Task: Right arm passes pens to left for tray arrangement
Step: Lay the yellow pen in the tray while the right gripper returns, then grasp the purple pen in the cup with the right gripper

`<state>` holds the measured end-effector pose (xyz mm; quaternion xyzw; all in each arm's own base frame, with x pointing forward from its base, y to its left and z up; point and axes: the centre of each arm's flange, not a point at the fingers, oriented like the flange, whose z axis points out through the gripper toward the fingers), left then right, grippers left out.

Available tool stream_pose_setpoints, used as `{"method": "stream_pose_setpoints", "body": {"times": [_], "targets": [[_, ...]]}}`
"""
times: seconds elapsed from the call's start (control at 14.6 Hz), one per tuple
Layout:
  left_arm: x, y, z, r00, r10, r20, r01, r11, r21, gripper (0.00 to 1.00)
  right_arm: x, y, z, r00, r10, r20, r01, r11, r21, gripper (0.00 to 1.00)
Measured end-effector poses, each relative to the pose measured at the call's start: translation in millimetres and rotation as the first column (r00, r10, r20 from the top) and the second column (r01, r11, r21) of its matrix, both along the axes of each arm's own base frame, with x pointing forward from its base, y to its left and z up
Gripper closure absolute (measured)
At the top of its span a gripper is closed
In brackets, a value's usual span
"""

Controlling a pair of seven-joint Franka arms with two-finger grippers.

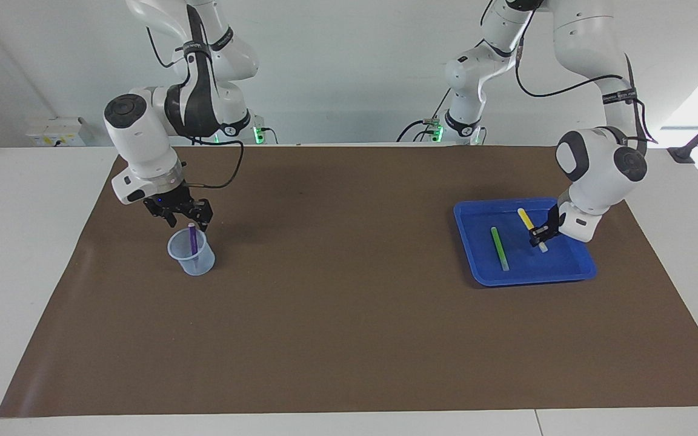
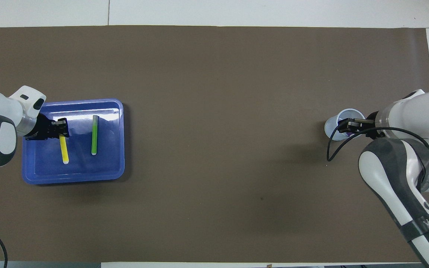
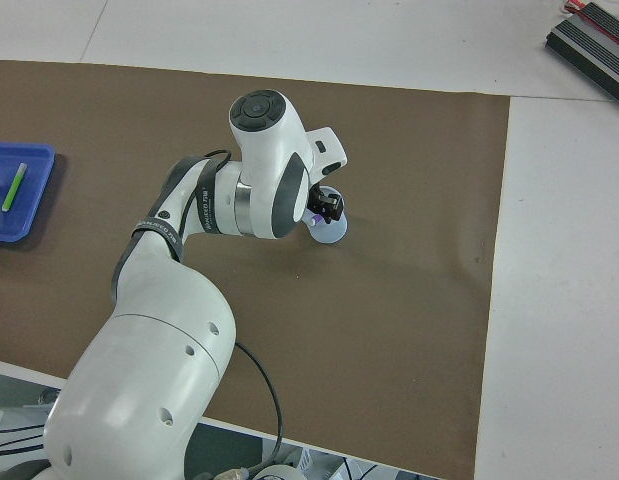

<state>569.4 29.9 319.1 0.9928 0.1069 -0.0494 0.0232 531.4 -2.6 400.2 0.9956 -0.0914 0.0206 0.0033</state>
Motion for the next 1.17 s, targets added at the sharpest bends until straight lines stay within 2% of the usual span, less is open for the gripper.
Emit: {"method": "stream_pose_setpoints", "body": {"times": [0.14,0.21,0.27,0.34,0.41,0.48,0.62,0.76,0.82,0.89,0.96,1.17], "targets": [[4,-4,-3,1.0,-0.023,0.003,0.023,1.0,0.0,0.82,-3.6,0,-6,1.0,0.001,-0.002,-0.001,1.0,0.0,0.22],[4,-4,-4,0.999,-0.04,0.005,0.04,0.999,-0.002,0.82,-5.1,0,-8,1.0,0.001,-0.007,-0.001,1.0,0.0,0.27],[4,-3,-5,0.998,-0.066,0.007,0.066,0.998,-0.004,0.82,-6.0,0,-9,1.0,0.001,-0.008,-0.001,1.0,0.001,0.27],[5,-2,-6,0.996,-0.094,0.01,0.094,0.996,-0.007,0.82,-6.5,0,-9,1.0,0.001,-0.009,-0.001,1.0,0.001,0.33],[5,-2,-6,0.994,-0.111,0.013,0.111,0.994,-0.009,0.82,-6.8,0,-9,1.0,0.001,-0.009,-0.001,1.0,0.001,0.33],[5,-2,-6,0.993,-0.12,0.016,0.12,0.993,-0.009,0.82,-7.0,0,-9,1.0,0.001,-0.009,-0.001,1.0,0.001,0.38],[6,-2,-7,0.992,-0.127,0.02,0.127,0.992,-0.01,0.82,-7.2,1,-9,1.0,0.001,-0.009,-0.001,1.0,0.001,0.63],[6,-2,-7,0.992,-0.128,0.022,0.128,0.992,-0.011,0.82,-7.2,1,-8,1.0,0.002,-0.009,-0.001,1.0,0.001,0.83],[6,-2,-7,0.991,-0.128,0.023,0.128,0.992,-0.011,0.81,-7.2,1,-8,1.0,0.002,-0.008,-0.002,1.0,0.001,0.83],[7,-2,-7,0.991,-0.129,0.025,0.129,0.992,-0.01,0.78,-7.2,1,-8,1.0,0.002,-0.007,-0.002,1.0,0.001,0.83],[7,-2,-7,0.991,-0.129,0.027,0.129,0.992,-0.01,0.69,-7.0,2,-7,1.0,0.003,-0.006,-0.003,1.0,0.001,0.83],[7,-1,-7,0.992,-0.127,0.028,0.127,0.992,-0.01,0.36,-3.6,3,10,1.0,0.006,-0.002,-0.006,1.0,0.001,0.83]]}}
